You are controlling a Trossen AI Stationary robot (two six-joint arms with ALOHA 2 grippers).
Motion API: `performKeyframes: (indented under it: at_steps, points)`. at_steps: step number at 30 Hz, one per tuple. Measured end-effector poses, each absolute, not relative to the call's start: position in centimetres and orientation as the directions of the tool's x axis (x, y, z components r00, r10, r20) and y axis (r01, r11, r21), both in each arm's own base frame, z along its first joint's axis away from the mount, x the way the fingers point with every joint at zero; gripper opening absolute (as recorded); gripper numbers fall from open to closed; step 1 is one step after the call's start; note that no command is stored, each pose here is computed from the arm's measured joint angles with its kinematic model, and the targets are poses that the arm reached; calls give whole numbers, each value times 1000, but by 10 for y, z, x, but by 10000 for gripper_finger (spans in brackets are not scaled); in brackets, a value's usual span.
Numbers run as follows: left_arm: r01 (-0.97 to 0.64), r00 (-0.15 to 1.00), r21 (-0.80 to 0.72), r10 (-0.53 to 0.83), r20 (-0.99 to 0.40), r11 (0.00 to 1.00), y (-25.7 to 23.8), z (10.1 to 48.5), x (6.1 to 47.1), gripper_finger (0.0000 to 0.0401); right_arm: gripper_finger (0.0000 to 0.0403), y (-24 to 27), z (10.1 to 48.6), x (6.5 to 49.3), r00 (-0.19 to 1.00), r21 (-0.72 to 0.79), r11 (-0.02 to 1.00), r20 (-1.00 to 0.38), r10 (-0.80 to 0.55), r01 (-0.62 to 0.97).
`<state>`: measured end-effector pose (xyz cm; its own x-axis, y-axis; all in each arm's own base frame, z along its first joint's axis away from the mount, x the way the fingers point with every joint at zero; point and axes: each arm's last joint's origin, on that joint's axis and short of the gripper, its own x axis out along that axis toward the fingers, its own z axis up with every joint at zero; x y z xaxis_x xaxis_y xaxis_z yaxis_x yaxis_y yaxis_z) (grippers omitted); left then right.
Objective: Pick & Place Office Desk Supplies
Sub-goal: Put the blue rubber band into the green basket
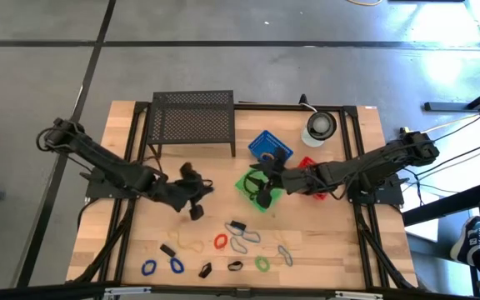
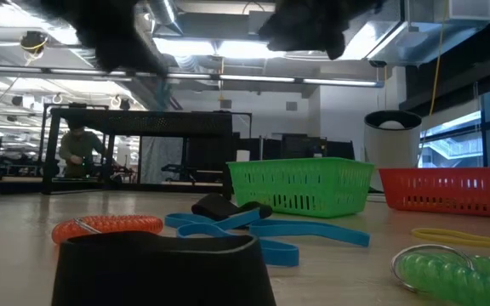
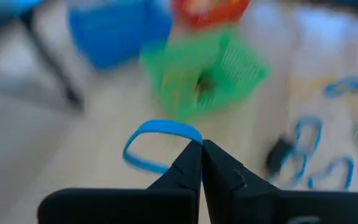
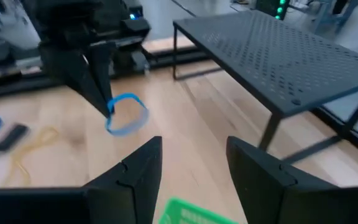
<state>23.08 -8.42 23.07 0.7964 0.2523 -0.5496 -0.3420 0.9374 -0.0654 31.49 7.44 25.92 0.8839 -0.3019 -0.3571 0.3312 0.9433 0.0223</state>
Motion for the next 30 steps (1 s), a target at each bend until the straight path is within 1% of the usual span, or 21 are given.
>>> performKeyframes:
  at_steps: [4,7,10,16,23,26,30]
  points:
    - [-222,890,57,226,-396,973,-85,245,246,2,180,71,263,318,898,83,937,-325,-297,340]
    - [-183,926,104,207,-315,978,-84,254,253,2,180,70,263,318,899,114,930,-321,-299,350]
    - [-173,942,124,201,-269,977,-82,258,257,4,180,70,264,318,901,121,931,-319,-293,345]
    - [-104,961,126,133,-241,986,-79,261,261,2,180,74,261,326,931,124,957,-294,-216,261]
    - [-41,970,138,73,-234,990,-80,262,262,2,180,83,248,342,967,44,998,-252,-33,46]
    - [-45,971,136,75,-228,990,-80,263,262,2,180,86,247,343,968,29,999,-249,35,-29]
    - [-72,969,148,104,-225,986,-79,263,262,4,180,86,248,343,966,36,998,-248,68,-61]
